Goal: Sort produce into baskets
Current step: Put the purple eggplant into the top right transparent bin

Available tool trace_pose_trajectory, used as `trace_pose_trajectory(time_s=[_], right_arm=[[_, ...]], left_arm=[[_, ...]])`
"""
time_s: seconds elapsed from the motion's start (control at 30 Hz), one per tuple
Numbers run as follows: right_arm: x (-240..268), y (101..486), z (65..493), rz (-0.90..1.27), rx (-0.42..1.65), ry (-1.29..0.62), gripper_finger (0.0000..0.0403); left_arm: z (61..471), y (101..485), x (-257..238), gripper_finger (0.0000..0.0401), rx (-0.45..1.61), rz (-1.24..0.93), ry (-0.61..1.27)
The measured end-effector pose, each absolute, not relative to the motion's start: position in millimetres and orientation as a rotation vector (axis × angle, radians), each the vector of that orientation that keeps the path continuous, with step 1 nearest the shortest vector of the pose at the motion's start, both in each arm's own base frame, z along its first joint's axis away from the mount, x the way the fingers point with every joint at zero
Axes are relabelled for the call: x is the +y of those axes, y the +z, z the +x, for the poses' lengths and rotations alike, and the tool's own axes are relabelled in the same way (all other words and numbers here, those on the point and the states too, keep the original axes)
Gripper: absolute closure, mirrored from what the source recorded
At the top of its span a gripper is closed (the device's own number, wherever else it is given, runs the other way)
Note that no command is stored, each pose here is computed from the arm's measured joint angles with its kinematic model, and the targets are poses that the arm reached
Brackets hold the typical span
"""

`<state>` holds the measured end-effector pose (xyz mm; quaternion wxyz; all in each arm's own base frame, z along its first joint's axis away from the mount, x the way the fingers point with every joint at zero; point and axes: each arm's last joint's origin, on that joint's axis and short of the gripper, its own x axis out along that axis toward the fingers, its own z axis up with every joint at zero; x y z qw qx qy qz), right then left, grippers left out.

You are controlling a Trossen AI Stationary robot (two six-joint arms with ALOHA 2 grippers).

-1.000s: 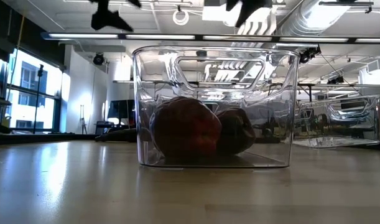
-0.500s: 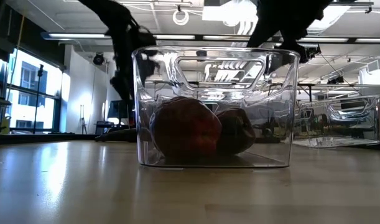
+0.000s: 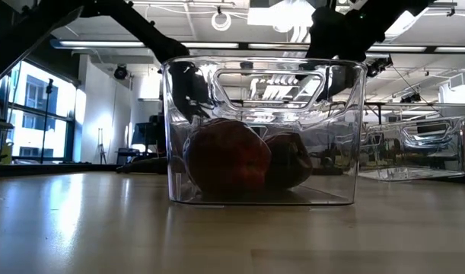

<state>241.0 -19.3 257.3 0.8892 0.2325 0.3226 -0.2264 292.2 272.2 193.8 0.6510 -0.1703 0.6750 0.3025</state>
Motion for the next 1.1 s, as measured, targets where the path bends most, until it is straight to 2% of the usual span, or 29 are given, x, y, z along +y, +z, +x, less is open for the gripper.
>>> trace_pose_trajectory(time_s=[0.4,0.7,0.93,1.1], right_arm=[[-33,258,241,0.457,0.676,-0.452,0.0039],[-36,258,240,0.456,0.679,-0.448,0.0039],[-36,258,240,0.455,0.679,-0.447,0.0039],[-36,258,240,0.455,0.678,-0.447,0.0039]], left_arm=[[314,232,259,0.0088,1.465,-0.391,0.693],[315,198,246,0.0128,1.539,-0.329,0.673],[298,194,264,0.0169,1.535,-0.422,0.706],[295,193,269,0.0173,1.542,-0.417,0.708]])
